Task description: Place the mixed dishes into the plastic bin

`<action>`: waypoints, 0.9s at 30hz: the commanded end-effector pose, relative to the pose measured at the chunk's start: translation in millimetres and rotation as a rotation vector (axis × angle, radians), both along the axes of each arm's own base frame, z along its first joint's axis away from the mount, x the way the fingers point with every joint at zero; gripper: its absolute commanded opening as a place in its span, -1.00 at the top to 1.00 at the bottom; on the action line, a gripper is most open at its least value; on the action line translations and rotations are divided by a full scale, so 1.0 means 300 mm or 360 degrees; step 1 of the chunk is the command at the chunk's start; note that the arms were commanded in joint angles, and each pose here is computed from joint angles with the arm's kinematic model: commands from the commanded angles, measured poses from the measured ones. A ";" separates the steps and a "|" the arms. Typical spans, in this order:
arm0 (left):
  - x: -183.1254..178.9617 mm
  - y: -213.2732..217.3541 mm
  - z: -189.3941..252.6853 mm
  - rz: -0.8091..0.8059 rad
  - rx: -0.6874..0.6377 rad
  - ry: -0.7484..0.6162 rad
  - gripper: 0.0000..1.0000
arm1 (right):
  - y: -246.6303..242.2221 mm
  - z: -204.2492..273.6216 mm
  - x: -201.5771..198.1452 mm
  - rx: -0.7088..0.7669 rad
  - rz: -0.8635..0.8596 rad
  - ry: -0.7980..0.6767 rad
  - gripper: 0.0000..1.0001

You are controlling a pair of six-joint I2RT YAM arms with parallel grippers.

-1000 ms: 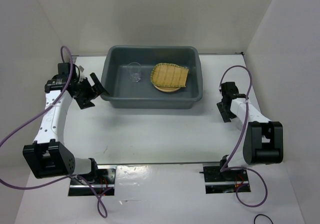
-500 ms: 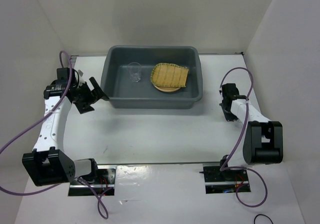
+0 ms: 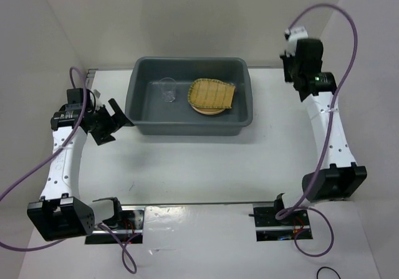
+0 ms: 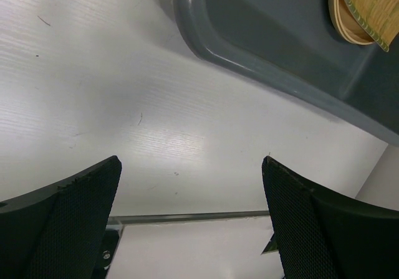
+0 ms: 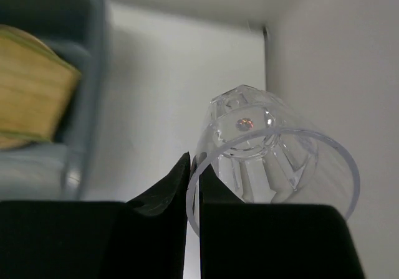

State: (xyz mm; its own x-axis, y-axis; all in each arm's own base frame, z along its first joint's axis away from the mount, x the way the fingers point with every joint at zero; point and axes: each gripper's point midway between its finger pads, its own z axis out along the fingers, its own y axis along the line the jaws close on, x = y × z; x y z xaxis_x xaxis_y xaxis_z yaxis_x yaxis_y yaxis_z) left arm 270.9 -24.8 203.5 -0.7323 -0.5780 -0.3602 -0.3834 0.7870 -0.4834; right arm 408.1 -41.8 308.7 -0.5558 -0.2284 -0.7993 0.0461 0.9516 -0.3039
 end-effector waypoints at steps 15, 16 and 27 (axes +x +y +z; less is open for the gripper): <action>-0.147 -0.012 0.091 0.0168 -0.0025 -0.0076 -1.00 | 1.452 -0.199 0.125 0.0212 0.1707 0.0117 1.00; -0.155 -0.013 0.105 0.0168 -0.0022 -0.0093 -1.00 | 1.479 -0.250 0.110 0.0205 0.1728 0.0156 1.00; -0.255 -0.022 0.105 0.0244 -0.0033 -0.0005 -1.00 | 1.583 -0.595 0.044 0.0239 0.1815 0.0388 1.00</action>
State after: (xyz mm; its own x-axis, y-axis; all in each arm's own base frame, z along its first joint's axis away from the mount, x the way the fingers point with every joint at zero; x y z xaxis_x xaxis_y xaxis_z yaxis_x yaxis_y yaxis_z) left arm 205.4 -30.5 225.0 -0.6597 -0.6669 -0.3465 -0.4793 0.7285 -0.4895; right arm 410.6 414.3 109.6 -0.2971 -0.6657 -0.6845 -0.8970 0.4403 -0.0388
